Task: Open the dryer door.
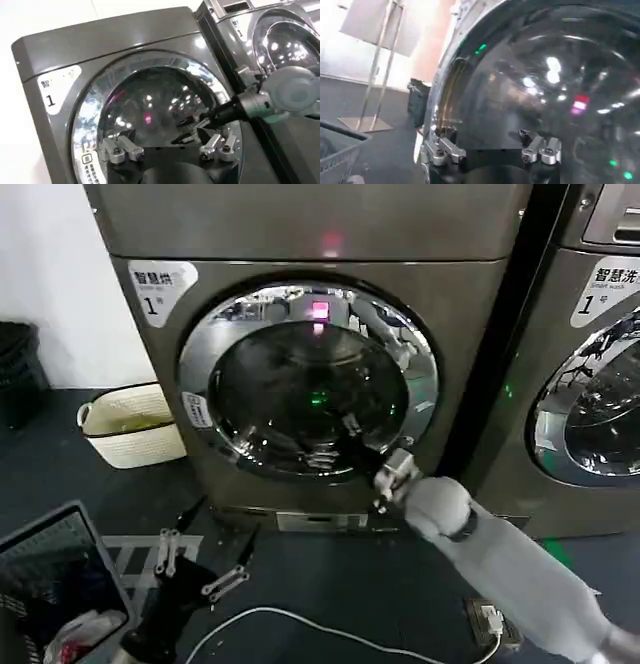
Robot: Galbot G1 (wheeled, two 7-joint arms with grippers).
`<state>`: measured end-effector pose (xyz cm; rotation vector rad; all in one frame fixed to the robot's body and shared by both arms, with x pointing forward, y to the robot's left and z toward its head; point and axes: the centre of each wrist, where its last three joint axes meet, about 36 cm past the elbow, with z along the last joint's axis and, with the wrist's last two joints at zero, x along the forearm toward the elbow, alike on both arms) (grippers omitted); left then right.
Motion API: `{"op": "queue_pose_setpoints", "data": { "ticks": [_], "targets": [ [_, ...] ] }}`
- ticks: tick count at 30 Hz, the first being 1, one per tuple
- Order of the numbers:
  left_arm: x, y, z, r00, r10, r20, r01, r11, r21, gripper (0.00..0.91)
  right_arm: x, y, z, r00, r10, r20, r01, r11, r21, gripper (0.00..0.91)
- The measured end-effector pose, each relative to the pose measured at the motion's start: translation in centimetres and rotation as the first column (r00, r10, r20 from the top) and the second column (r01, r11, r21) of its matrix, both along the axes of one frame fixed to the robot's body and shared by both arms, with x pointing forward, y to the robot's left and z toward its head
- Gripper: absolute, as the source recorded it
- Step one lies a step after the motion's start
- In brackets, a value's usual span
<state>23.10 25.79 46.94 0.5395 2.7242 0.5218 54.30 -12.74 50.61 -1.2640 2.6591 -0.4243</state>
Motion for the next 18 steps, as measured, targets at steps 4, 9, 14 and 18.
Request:
{"op": "queue_pose_setpoints", "data": {
  "ticks": [4,9,14,18],
  "targets": [
    [-0.1,-0.1,0.0,1.000,0.003,0.002,-0.003,1.000,-0.002,0.907,0.4,1.9,0.1,1.000,0.012,0.000,-0.012,1.000,0.001,0.907],
    [-0.1,-0.1,0.0,1.000,0.007,0.003,-0.007,1.000,-0.003,0.907,0.9,4.4,0.5,1.000,0.008,0.010,-0.008,1.000,0.013,0.907],
    [-0.2,-0.1,0.1,1.000,0.013,0.005,-0.013,1.000,-0.006,0.907,1.1,6.5,0.7,1.000,0.001,0.019,-0.001,1.000,0.026,0.907],
    [-0.2,-0.1,0.1,1.000,0.019,0.007,-0.019,1.000,-0.006,0.907,1.3,8.2,0.8,1.000,0.008,0.024,-0.009,1.000,0.029,0.907]
  ]
}}
